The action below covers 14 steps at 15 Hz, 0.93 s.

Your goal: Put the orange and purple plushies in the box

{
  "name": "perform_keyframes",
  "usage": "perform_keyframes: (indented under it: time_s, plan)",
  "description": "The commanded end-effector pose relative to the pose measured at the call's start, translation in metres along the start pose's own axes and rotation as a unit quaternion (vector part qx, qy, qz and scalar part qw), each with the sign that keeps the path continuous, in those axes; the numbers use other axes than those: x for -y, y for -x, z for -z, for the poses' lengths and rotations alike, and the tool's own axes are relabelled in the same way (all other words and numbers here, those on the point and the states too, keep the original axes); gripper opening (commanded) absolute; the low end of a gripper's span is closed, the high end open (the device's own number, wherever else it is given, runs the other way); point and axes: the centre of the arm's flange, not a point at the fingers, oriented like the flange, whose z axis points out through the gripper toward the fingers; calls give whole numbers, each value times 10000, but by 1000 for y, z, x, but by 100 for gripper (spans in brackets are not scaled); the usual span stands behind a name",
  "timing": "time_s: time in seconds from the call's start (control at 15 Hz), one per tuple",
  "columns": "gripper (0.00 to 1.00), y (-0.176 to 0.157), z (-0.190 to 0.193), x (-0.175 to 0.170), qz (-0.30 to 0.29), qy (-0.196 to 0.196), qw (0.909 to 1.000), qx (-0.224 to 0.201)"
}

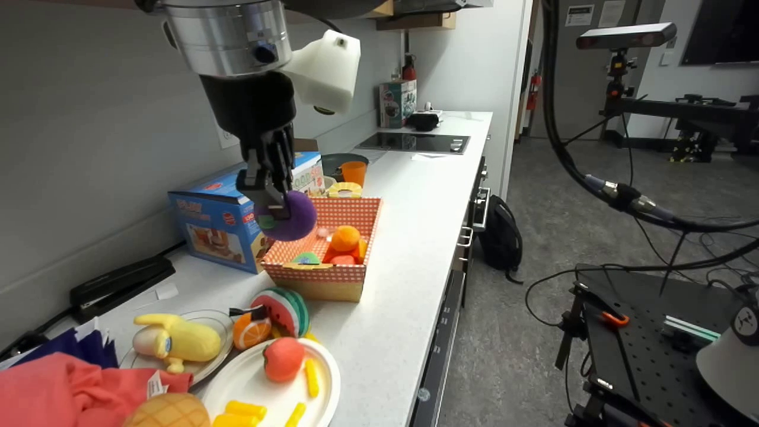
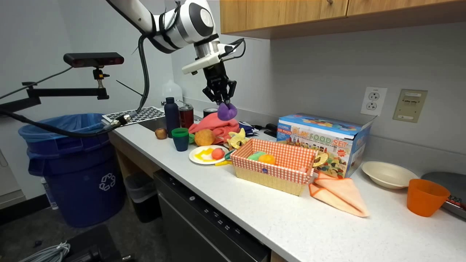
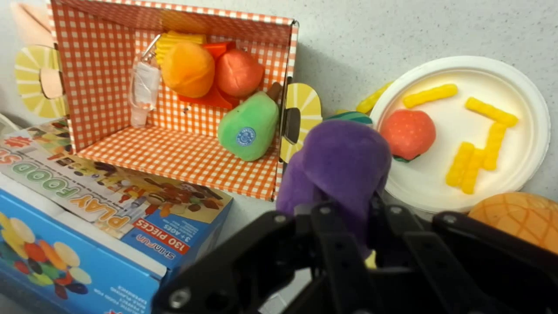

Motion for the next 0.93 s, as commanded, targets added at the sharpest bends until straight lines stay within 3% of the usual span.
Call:
perform_keyframes:
  time_s: [0.0, 0.27, 0.33, 0.6, 0.87]
  plan:
    - [17, 2, 1, 0, -29, 7, 10000, 3]
    - [17, 4, -1, 1, -46, 10, 10000, 30]
    - [4, 4, -1, 1, -46, 10, 10000, 32]
    - [4, 14, -6, -47, -720, 104, 9973, 89]
    - [4, 28, -29, -100, -1432, 226, 9890, 287]
